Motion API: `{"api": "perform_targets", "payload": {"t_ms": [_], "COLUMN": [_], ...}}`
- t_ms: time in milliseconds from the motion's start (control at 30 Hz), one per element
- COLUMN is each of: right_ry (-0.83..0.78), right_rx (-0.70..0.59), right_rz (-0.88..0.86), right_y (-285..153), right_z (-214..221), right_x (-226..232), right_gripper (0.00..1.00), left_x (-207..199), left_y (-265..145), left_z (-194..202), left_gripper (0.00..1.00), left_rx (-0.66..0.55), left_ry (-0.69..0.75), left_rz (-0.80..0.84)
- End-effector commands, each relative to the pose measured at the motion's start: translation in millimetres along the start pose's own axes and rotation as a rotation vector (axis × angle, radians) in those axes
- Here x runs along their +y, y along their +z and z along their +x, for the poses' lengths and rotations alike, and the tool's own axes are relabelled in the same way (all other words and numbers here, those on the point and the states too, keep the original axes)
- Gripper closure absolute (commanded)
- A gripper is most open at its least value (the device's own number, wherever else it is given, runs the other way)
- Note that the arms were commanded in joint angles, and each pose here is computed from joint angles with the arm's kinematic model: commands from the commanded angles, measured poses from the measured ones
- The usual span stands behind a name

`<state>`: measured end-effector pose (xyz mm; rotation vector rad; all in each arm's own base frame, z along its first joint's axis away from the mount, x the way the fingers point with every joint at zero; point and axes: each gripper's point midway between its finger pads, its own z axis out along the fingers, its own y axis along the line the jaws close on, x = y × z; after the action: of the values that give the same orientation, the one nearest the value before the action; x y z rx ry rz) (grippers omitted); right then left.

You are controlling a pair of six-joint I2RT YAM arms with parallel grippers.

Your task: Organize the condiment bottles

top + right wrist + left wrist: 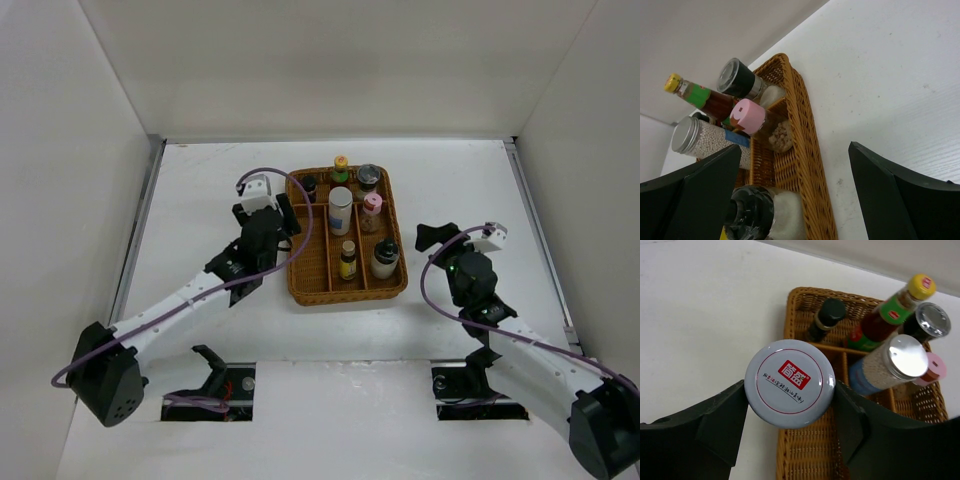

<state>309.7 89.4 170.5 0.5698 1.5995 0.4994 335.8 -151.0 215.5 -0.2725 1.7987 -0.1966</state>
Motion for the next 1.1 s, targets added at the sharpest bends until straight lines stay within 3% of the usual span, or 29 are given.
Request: {"api": "perform_targets", "payload": {"t_ms": [0,233,567,700,767,933,1067], "right_ry": [0.031,0.02,0.014,0.013,0.013,0.011,0.012], "right_rx": [-0.073,-0.064,-0.052,-0.06,-0.061,-0.071,-0.081], "right_rz": [-0.073,-0.08,-0.086,-0.08,-0.081,-0.075,-0.082], "right_y": [1.8,2.2,3.3,3.0,2.8,2.6,0.3], "right_z": [-27.2,-24.2,-19.9,-21.1,-21.2,-23.6,-26.7], "right_x": [29.5,33.0,34.8,33.6,33.5,32.6,33.9], "right_gripper": [0.05,0.04,0.04,0.04,0.04,0.04,0.04], "left_x": [-40.9,-80.2,-78.5,-71.0,-70.9,-63.9,-61.2], "left_y": [3.9,41.3,82.0,93.2,94.2,85.0,67.6], "left_z": [-38.8,-12.8,42.8,57.0,60.8,50.3,32.2], "left_gripper": [0.72,0.73,0.71,0.62,0.51,0.0,0.0], "left_rx": [-0.093,-0.06,0.017,0.003,0.003,-0.03,-0.061], "left_ry": [-0.076,-0.07,0.001,-0.002,-0.001,-0.008,-0.025], "left_rz": [0.103,0.184,0.147,0.127,0.125,0.1,0.112]}}
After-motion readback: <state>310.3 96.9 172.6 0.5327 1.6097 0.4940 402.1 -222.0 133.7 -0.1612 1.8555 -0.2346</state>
